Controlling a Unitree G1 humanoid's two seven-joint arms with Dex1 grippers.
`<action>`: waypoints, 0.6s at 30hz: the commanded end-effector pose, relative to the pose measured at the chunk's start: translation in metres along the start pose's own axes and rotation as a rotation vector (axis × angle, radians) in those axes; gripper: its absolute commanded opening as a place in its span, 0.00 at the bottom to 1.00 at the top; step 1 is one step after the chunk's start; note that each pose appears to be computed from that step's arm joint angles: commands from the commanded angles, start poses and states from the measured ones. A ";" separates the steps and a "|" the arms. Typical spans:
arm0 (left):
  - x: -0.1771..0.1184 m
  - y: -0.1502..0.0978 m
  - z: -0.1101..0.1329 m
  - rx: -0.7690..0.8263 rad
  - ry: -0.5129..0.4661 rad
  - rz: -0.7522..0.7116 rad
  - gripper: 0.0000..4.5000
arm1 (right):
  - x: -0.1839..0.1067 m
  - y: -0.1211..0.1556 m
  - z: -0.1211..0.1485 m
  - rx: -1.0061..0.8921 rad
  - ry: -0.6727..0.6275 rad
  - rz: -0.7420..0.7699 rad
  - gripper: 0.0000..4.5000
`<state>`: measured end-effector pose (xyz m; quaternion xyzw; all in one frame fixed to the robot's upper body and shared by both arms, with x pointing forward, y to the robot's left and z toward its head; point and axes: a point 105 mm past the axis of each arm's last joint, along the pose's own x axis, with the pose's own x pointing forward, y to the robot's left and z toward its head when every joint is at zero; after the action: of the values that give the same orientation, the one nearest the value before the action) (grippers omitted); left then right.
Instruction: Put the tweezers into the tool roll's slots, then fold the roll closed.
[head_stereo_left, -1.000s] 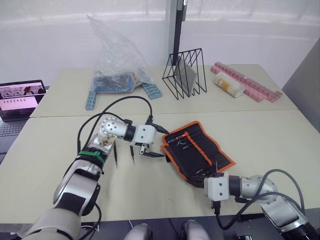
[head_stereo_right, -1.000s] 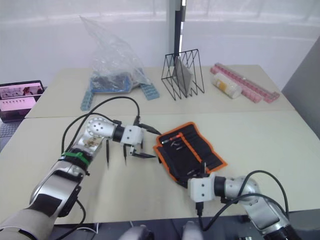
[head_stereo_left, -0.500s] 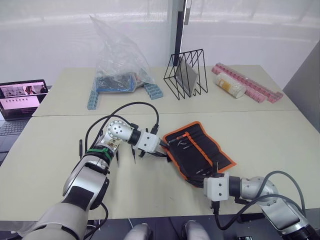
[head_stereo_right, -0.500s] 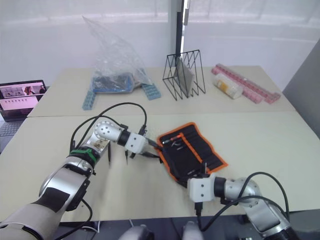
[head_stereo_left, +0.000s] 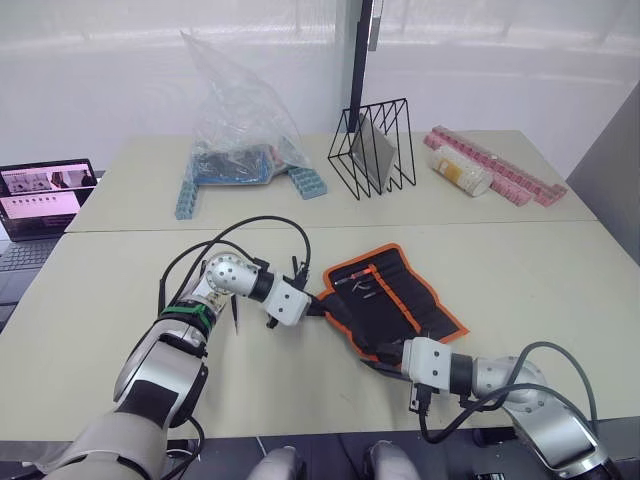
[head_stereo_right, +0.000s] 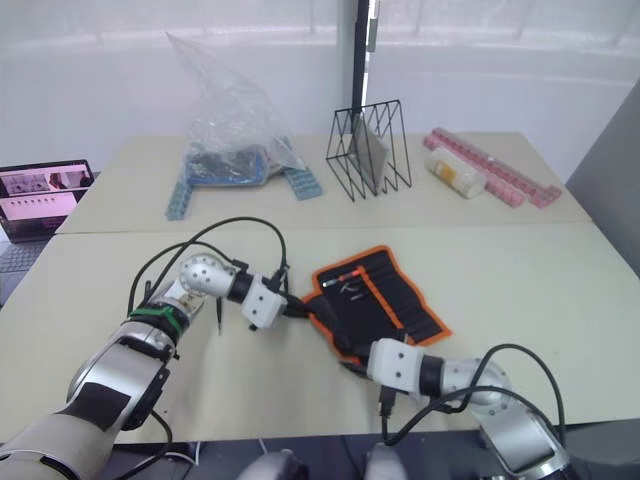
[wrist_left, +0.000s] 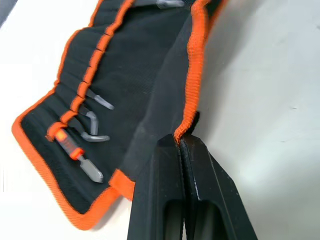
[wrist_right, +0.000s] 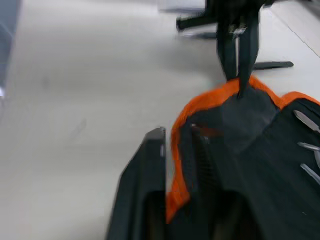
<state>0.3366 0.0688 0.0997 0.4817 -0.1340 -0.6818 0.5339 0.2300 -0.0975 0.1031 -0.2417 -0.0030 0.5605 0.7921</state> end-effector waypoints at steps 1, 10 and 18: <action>-0.002 0.005 0.004 0.057 0.001 0.021 0.00 | -0.005 -0.007 0.024 0.124 -0.077 -0.009 0.51; -0.006 0.001 0.004 0.084 0.015 0.017 0.00 | 0.016 -0.047 0.017 0.360 -0.103 -0.199 0.30; -0.009 0.003 0.005 0.085 0.013 0.028 0.00 | 0.024 -0.027 -0.023 0.410 0.060 -0.208 0.00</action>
<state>0.3331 0.0730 0.1017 0.5039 -0.1519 -0.6722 0.5207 0.2718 -0.0928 0.0893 -0.0813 0.1057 0.4560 0.8799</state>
